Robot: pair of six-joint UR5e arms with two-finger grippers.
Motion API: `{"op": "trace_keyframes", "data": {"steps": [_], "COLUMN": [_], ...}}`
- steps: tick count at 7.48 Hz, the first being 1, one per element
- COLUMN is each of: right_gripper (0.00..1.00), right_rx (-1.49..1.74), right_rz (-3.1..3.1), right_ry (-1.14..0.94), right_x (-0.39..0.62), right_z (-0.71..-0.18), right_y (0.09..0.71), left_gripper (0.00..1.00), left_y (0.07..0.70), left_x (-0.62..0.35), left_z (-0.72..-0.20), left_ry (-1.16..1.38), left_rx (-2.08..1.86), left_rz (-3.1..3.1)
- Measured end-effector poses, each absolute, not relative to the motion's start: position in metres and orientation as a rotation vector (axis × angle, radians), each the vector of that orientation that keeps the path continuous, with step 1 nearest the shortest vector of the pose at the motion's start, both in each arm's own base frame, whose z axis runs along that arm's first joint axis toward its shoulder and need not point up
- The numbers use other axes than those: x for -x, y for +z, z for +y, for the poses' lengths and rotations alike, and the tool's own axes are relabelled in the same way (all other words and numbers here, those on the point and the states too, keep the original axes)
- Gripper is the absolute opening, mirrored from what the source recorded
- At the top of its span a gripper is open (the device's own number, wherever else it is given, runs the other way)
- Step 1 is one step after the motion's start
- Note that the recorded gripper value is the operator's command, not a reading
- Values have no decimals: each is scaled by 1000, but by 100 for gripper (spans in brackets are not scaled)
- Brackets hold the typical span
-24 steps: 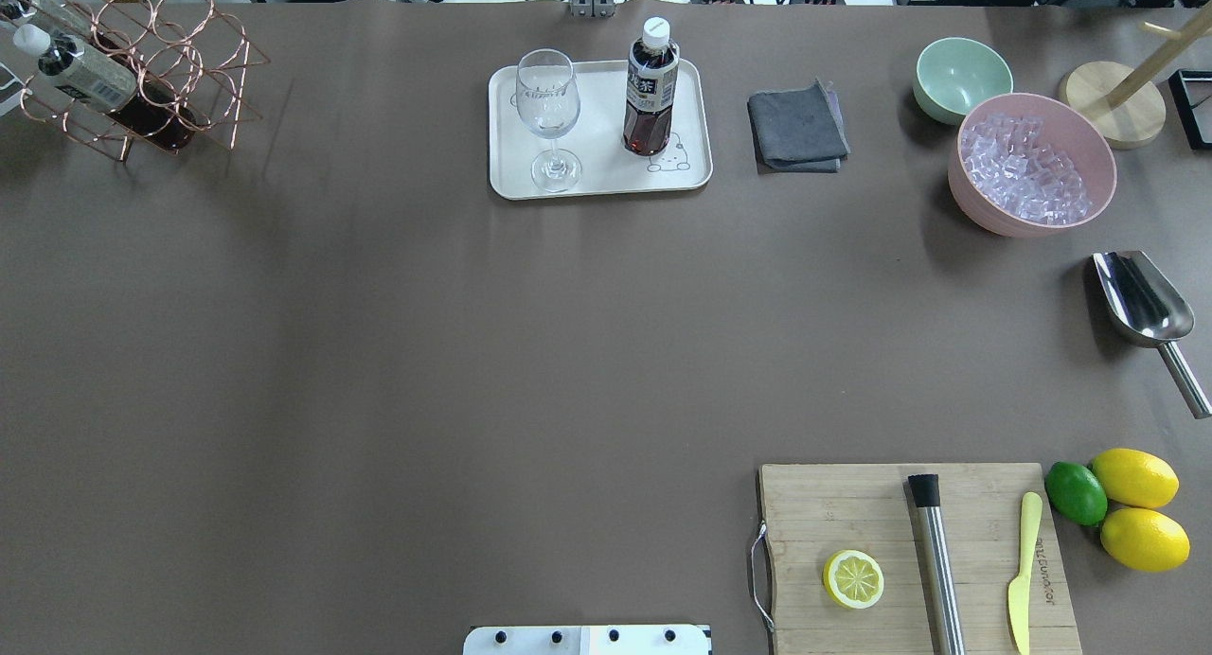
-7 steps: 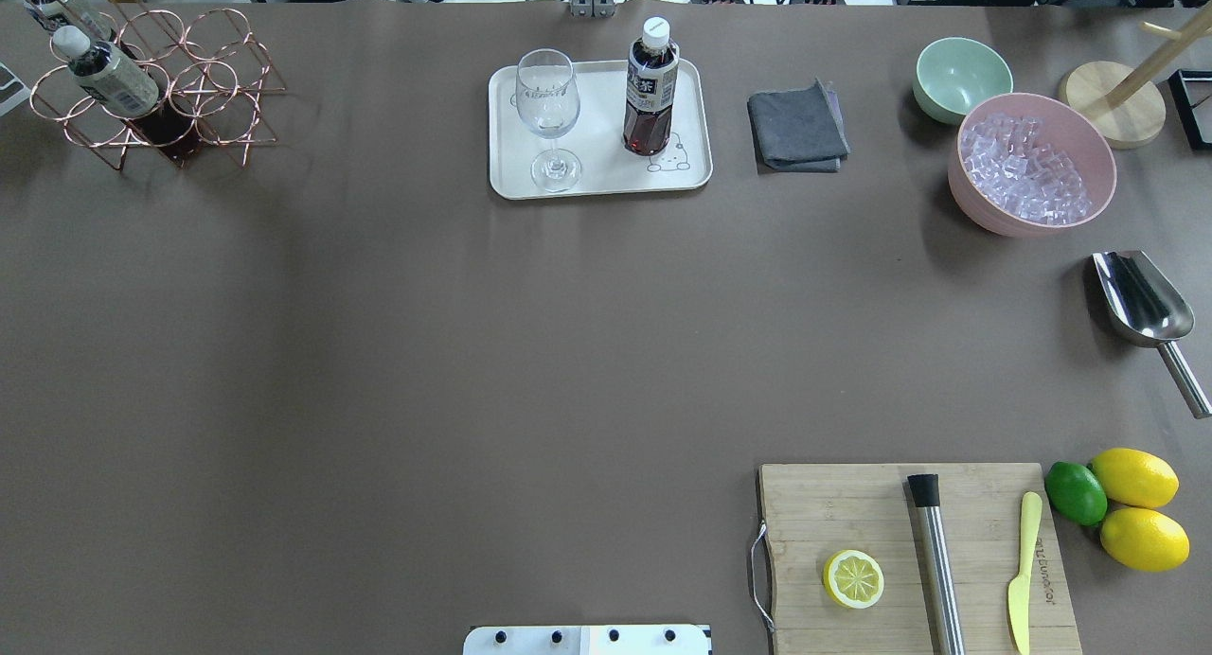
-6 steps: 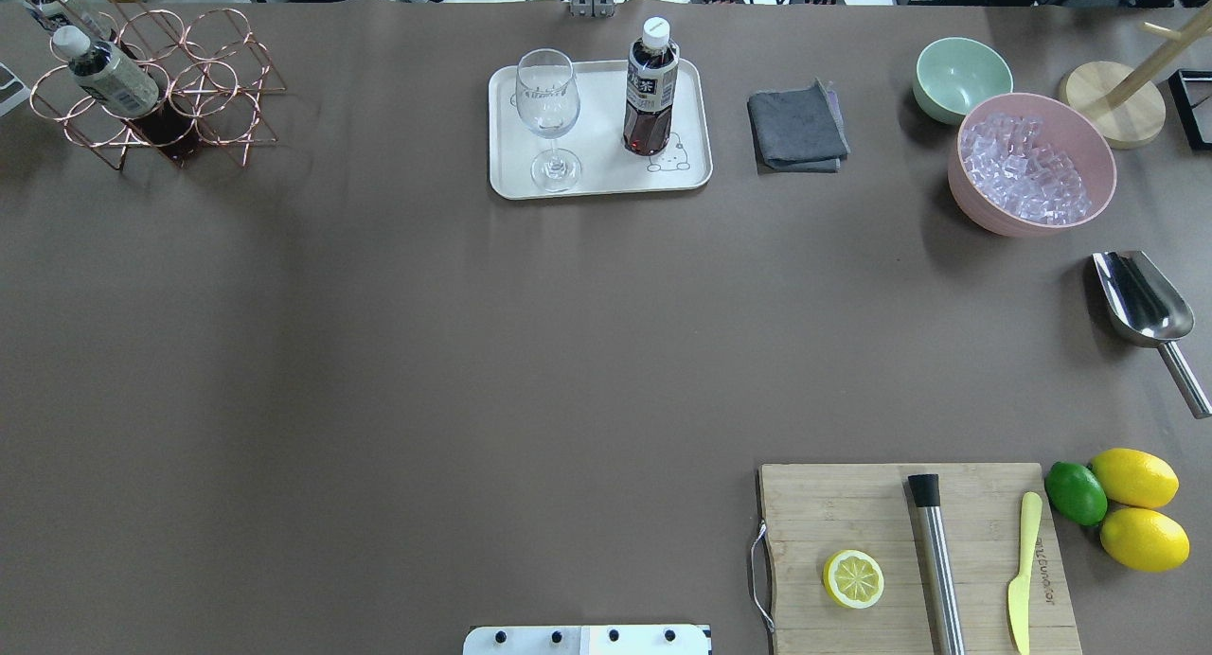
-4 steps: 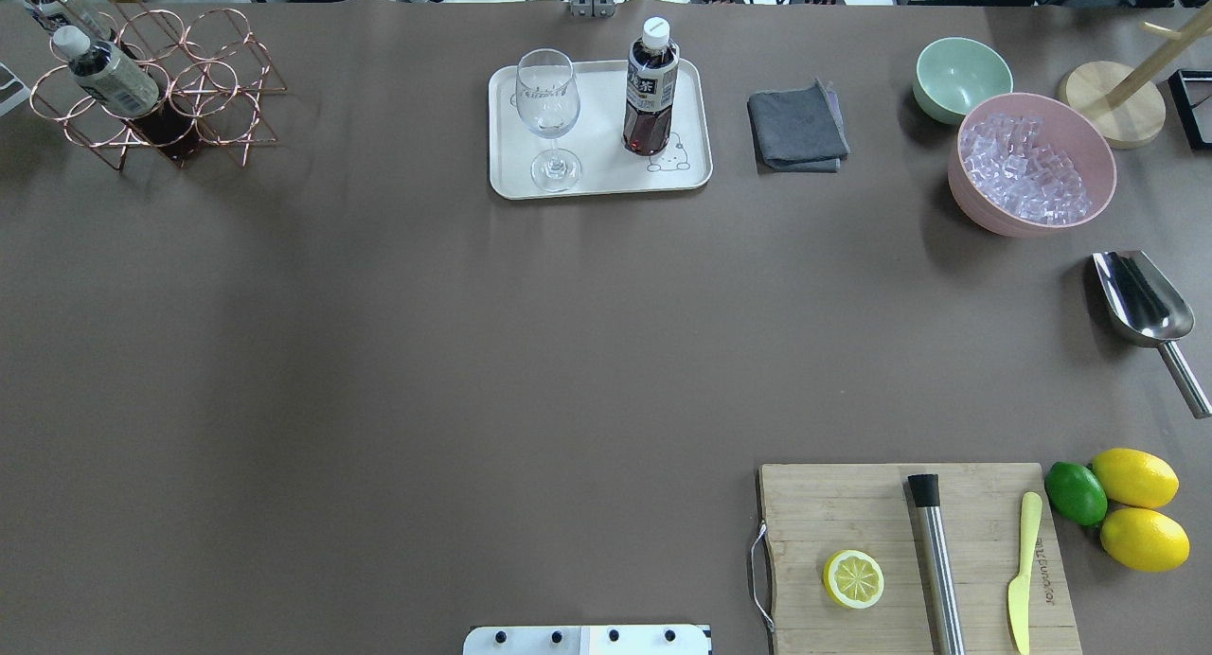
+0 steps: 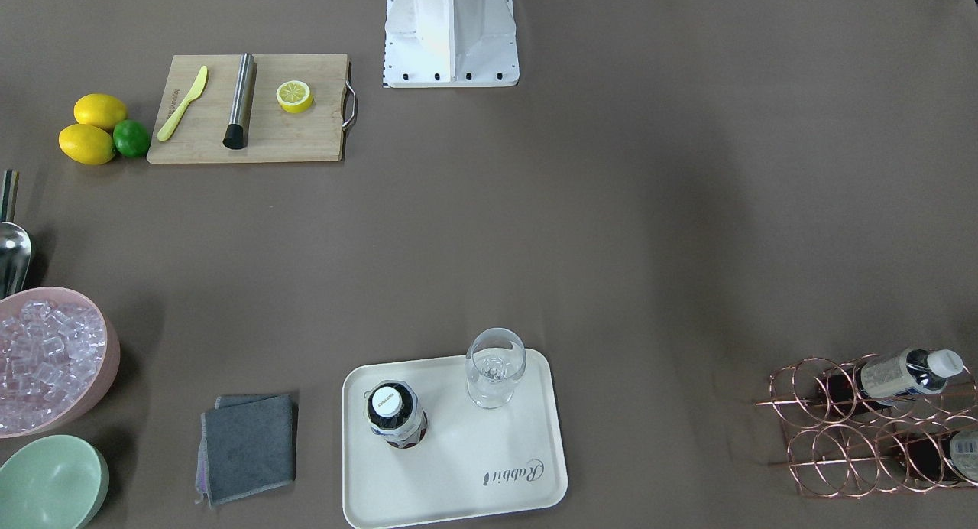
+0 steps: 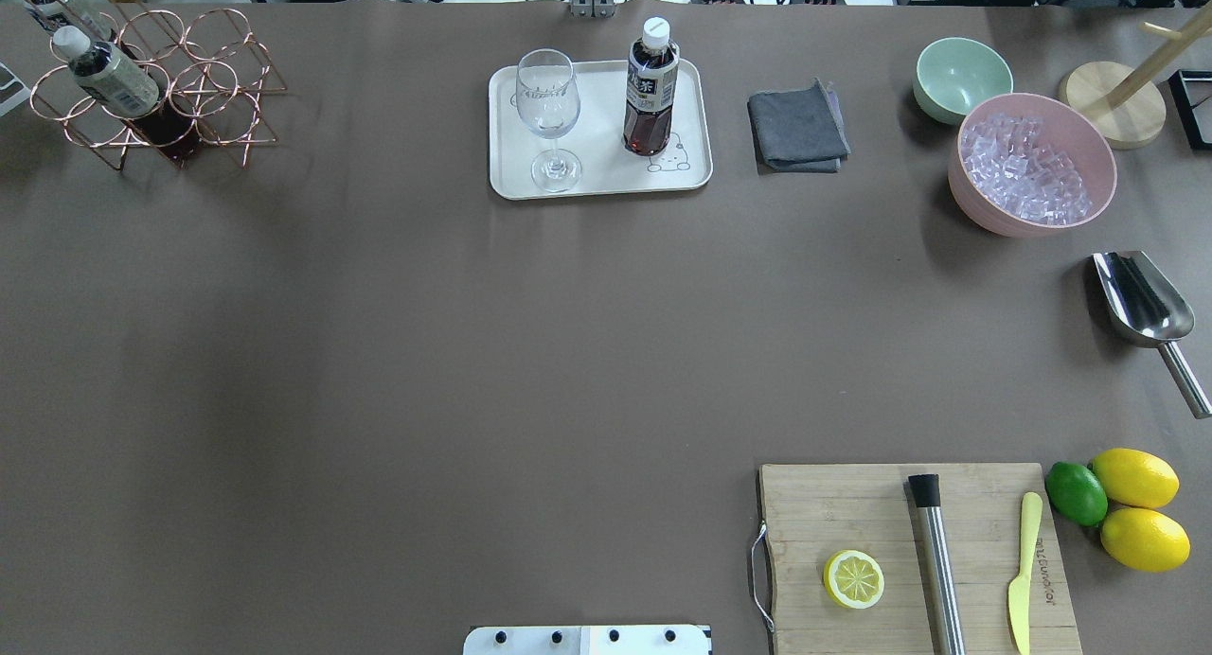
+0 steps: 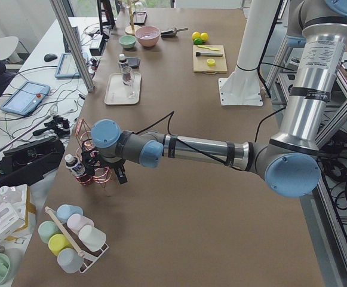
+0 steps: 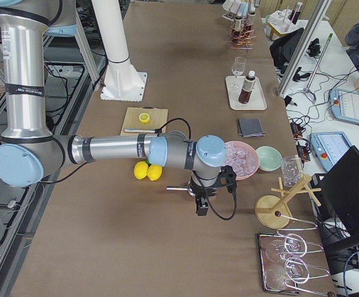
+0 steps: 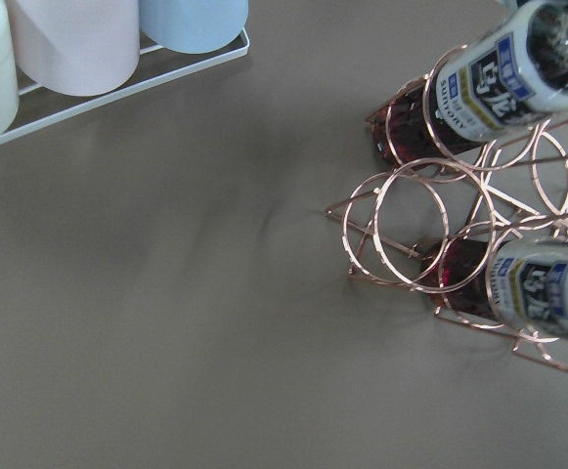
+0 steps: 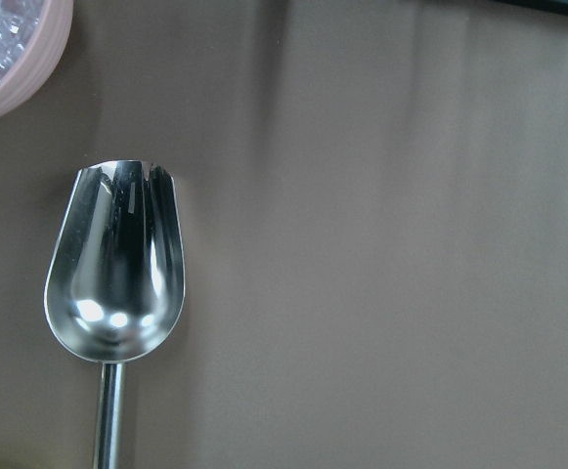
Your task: Take tea from basket to plate
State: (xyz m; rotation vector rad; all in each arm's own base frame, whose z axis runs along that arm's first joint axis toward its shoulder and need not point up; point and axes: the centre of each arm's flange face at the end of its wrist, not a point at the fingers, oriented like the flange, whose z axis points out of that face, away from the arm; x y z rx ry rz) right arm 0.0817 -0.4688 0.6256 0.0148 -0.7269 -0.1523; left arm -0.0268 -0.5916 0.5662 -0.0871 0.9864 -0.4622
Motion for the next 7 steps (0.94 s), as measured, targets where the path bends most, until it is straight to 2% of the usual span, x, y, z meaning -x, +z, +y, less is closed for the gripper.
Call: {"op": "trace_keyframes", "data": {"steps": [4,7], "right_gripper": [99,99], "right_rx": [-23,-23], "right_rz": [-730,-752], "right_ry": [-157,-152], "right_x": [-81,-79], "right_z": [-467,-466], "right_y": [621,620], "left_gripper": [97,97], "left_y": [605,659], "left_x": [32,50], "left_z": [-558,-509], "left_ry": [-107,-74], "left_rx": [30,86], "left_rz": [731,702]}}
